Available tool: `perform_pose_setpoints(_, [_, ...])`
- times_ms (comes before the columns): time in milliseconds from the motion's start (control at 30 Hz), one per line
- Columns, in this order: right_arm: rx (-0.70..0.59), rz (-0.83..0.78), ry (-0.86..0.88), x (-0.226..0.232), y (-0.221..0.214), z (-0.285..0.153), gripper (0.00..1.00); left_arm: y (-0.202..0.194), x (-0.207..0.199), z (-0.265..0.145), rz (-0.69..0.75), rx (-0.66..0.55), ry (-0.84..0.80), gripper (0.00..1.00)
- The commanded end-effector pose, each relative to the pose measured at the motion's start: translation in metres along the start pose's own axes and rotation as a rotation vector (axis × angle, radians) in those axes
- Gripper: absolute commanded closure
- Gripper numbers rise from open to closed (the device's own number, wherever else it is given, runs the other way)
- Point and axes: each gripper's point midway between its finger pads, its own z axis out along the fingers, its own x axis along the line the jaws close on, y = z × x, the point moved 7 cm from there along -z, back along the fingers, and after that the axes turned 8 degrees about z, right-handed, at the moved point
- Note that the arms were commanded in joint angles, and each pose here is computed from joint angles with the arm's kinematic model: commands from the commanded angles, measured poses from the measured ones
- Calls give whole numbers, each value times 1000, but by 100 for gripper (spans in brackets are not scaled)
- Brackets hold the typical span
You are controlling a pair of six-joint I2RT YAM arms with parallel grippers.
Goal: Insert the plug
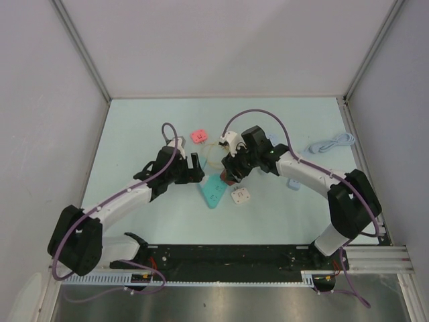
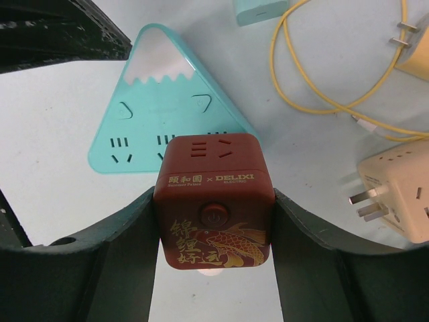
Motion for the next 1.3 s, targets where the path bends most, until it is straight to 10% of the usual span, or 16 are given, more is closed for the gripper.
perform_pose_setpoints(0, [-75, -76, 10, 1, 27, 1, 100, 11, -10, 7, -28, 13, -53, 8])
perform_pose_setpoints(1267, [80, -131, -49, 2, 9, 20, 100, -15, -16, 41, 2, 180, -101, 37])
